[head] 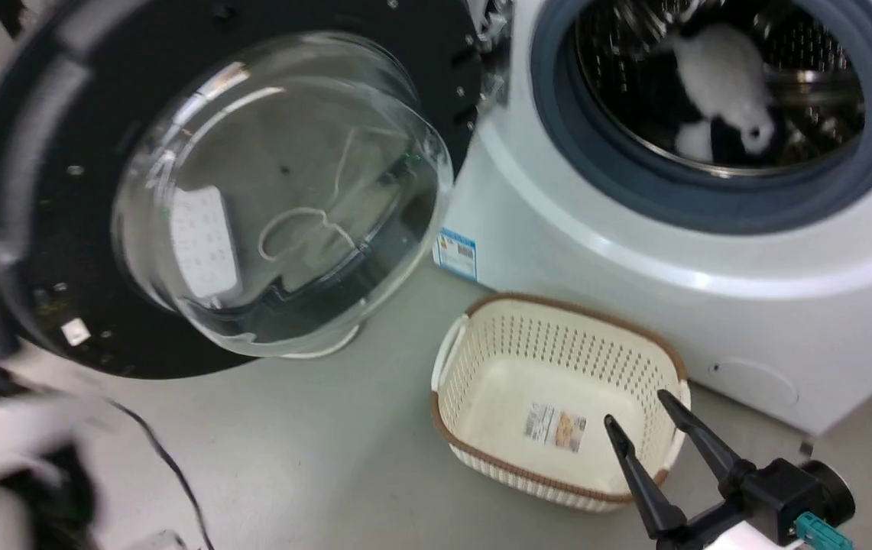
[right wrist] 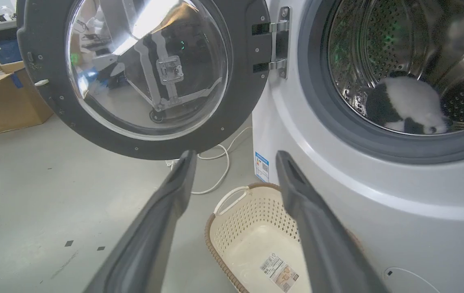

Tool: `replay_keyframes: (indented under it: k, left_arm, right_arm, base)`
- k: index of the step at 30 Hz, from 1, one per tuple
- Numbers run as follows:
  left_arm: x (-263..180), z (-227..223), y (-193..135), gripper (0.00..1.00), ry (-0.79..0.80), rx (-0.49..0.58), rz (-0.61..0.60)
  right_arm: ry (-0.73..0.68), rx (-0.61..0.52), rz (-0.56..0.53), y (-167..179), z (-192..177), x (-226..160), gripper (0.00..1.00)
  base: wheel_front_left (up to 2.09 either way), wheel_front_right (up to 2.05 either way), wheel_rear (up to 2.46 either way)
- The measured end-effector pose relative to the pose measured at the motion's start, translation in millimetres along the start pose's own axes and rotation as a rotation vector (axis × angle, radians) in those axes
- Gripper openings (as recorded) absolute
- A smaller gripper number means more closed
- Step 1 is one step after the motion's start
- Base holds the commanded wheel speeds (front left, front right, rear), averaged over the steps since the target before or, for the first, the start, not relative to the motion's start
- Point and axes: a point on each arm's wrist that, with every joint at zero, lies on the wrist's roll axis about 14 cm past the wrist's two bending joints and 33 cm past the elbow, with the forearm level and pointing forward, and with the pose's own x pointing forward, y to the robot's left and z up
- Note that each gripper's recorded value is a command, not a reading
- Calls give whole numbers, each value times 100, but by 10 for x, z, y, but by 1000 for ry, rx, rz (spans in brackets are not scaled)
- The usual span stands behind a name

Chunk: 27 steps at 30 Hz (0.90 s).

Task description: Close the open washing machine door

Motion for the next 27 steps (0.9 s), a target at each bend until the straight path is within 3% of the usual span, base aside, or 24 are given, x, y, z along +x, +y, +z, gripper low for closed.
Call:
replay_keyframes:
  k: [7,10,14,21,27]
  left_arm:
    - [817,70,757,0,-15,-120,205]
    - [1049,-49,1110,0,45,-262,349]
    - [1206,-292,1406,0,193,-346,460]
    - [1090,-1069,1230,0,552,-655,502]
    - [929,-1325,1013,0,723,-756,447]
  right_arm:
    - [22,21,-34,-258,-156,3,100]
    - [23,30,-40,-319,-196,9,100]
    - [25,40,-46,-371,-238,3,100]
    - [30,38,-69,-469,-257,-39,100]
    - [32,34,-69,-454,-248,-69,100]
  base:
    - [0,0,0]
    - [0,0,0]
    - [0,0,0]
    - [0,0,0]
    - [0,0,0]
